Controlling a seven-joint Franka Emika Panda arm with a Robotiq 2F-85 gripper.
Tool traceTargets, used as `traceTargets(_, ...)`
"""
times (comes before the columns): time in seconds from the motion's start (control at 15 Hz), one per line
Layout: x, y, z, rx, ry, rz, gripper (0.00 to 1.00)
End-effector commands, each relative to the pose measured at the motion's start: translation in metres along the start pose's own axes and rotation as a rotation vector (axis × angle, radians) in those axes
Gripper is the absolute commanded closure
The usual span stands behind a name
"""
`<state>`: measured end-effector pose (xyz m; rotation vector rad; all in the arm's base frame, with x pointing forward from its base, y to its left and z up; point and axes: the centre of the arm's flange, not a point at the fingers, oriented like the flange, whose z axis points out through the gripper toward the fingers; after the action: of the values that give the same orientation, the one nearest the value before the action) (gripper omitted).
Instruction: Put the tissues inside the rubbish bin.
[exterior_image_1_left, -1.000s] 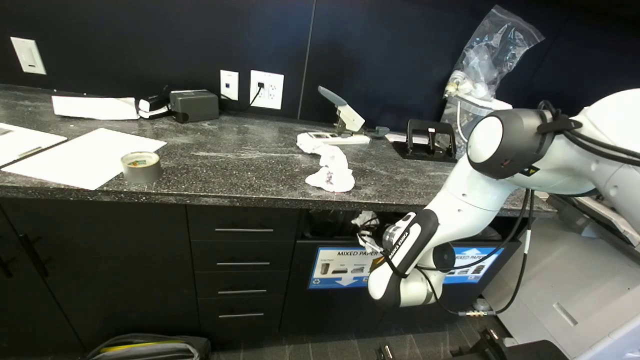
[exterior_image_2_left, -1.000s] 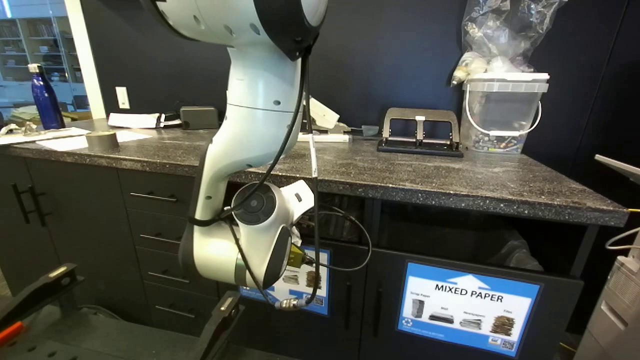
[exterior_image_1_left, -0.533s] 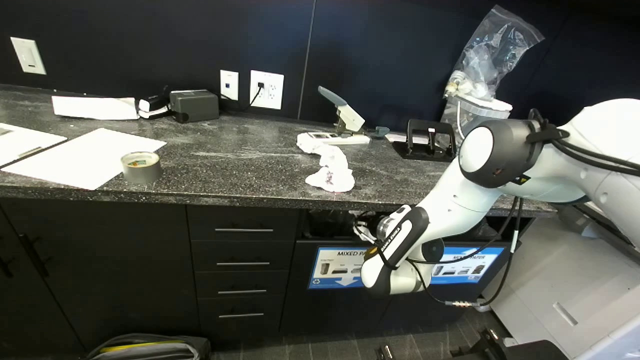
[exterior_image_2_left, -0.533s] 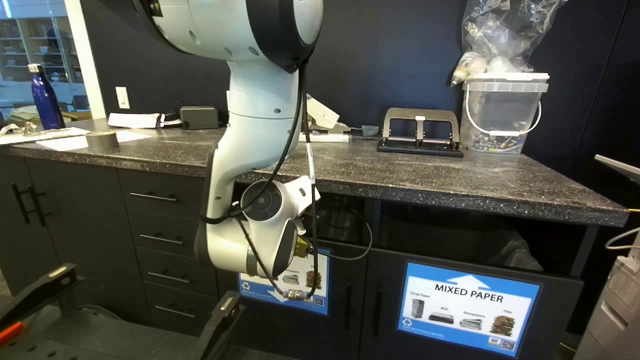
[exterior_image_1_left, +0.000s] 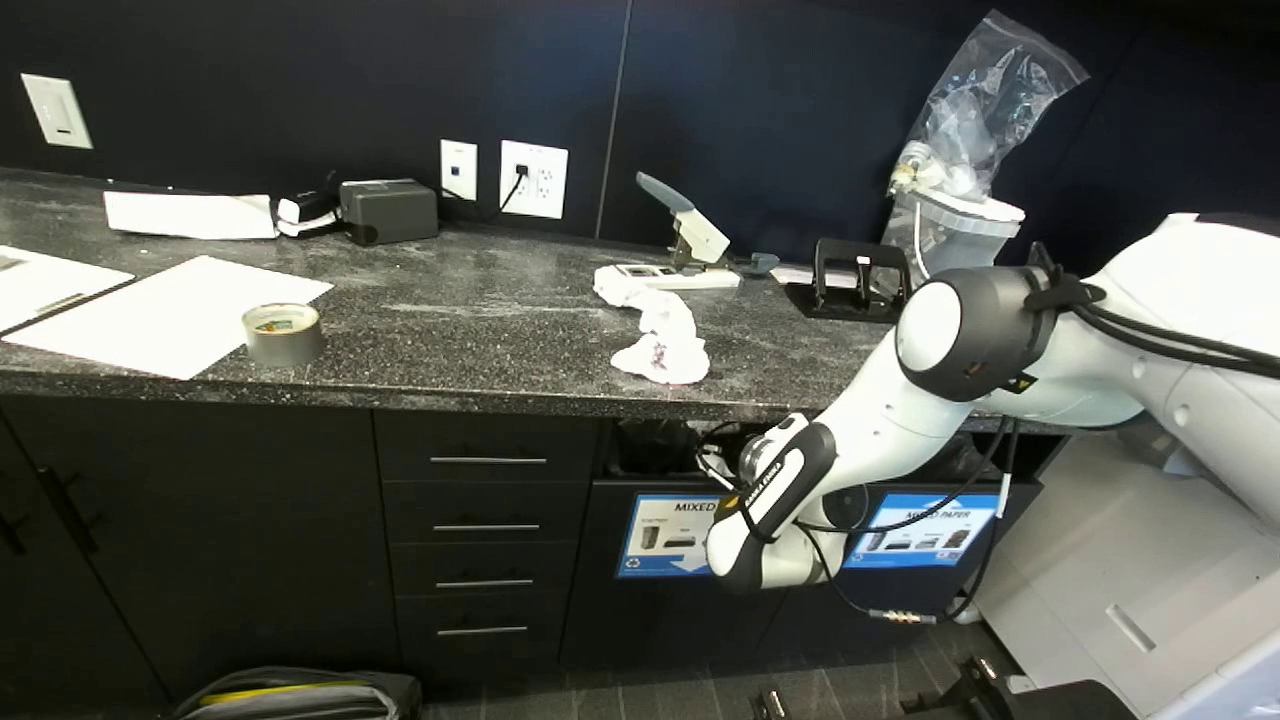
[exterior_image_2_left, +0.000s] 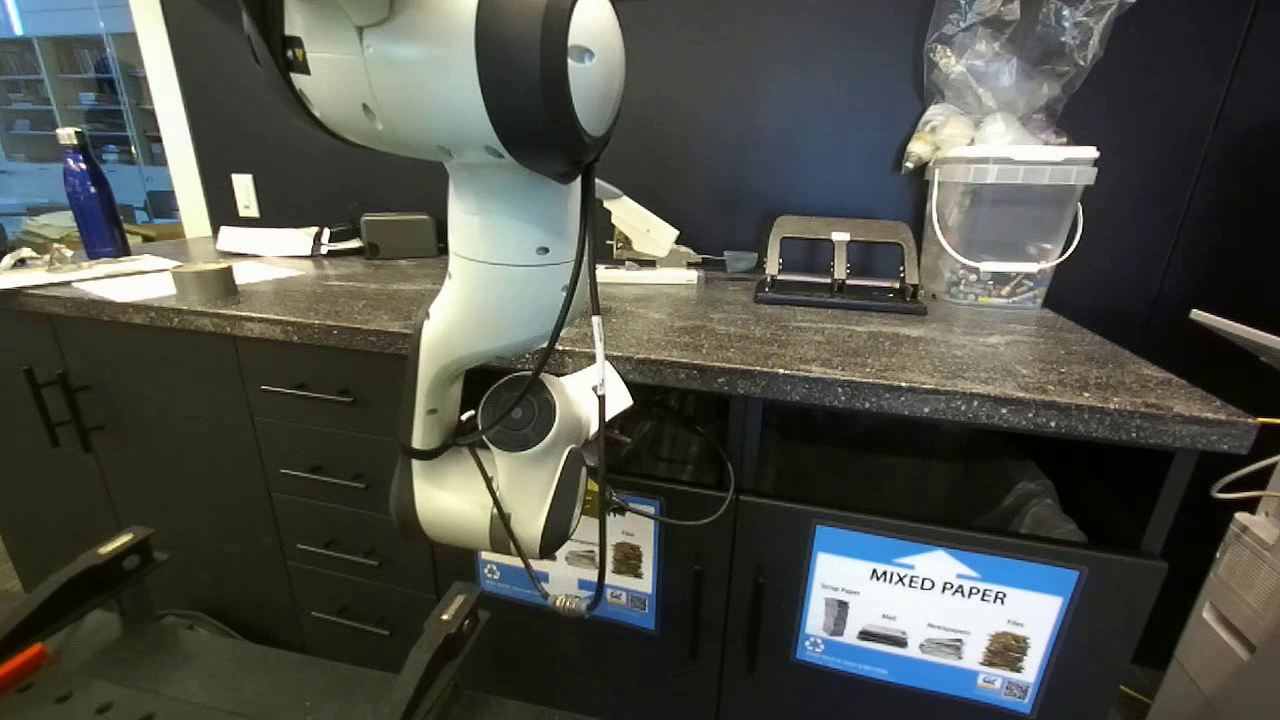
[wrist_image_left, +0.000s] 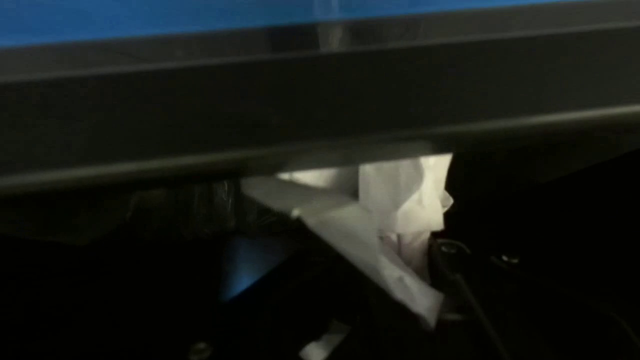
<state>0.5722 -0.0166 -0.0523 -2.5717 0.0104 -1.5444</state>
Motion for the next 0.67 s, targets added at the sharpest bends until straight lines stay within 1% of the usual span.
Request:
traceTargets(0.0, 0.0009, -0.0028, 0.0148, 0.001, 0.008, 0.013, 0.50)
traceTargets(0.27, 0.0019, -0.0052, 0.0127, 0.000, 0.007, 0.010, 0.19)
traceTargets(0.47, 0.0022, -0.0064, 0.0112, -0.001, 0.007, 0.004, 0.00)
traceTargets(0.6, 0.0022, -0.0076, 0.0106, -0.004, 0.007, 0.001, 0.00)
